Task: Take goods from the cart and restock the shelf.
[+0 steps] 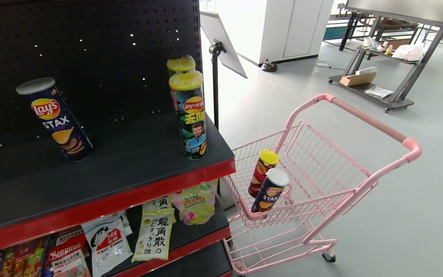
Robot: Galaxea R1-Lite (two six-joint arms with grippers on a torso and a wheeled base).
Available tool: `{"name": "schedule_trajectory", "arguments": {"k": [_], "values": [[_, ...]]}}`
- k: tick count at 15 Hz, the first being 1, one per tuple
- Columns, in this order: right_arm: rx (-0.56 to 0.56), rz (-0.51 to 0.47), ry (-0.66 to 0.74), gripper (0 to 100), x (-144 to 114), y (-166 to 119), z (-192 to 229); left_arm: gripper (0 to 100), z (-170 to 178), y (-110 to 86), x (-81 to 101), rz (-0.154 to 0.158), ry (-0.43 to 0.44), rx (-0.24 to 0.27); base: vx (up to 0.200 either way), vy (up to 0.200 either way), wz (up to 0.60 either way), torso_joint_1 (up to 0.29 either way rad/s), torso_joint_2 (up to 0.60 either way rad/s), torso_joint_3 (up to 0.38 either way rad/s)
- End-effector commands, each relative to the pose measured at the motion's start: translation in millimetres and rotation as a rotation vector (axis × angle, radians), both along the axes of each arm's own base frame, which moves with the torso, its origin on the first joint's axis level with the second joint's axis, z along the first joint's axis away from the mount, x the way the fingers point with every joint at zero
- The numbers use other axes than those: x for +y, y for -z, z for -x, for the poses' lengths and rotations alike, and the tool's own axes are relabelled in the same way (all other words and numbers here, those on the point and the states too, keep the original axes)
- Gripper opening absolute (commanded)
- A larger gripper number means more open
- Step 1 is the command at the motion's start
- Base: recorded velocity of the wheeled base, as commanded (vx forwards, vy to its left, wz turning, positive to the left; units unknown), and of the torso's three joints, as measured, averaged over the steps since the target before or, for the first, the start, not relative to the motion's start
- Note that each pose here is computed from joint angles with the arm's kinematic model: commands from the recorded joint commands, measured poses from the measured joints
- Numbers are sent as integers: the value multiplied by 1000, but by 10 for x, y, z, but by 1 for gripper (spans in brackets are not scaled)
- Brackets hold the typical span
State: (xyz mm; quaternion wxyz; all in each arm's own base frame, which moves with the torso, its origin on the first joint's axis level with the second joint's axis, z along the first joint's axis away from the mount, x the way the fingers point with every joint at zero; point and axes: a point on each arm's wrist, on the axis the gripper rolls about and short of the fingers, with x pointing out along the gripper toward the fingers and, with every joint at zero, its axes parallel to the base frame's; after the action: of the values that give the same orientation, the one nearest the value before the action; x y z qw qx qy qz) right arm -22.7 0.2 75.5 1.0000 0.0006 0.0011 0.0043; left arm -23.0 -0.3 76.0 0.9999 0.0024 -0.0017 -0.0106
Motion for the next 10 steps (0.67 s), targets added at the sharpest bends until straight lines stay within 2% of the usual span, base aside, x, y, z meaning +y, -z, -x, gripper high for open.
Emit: {"name": "schedule_trajectory", "arguments": {"k": [1,10], "values": [[1,0,-1,100,0,1,0,100,-1,1,0,0,0,2,0,0,0,-100,198,134],[1,-2,-1,100,0,1,0,100,-1,1,0,0,0,2,0,0,0,-135,372,225]]}}
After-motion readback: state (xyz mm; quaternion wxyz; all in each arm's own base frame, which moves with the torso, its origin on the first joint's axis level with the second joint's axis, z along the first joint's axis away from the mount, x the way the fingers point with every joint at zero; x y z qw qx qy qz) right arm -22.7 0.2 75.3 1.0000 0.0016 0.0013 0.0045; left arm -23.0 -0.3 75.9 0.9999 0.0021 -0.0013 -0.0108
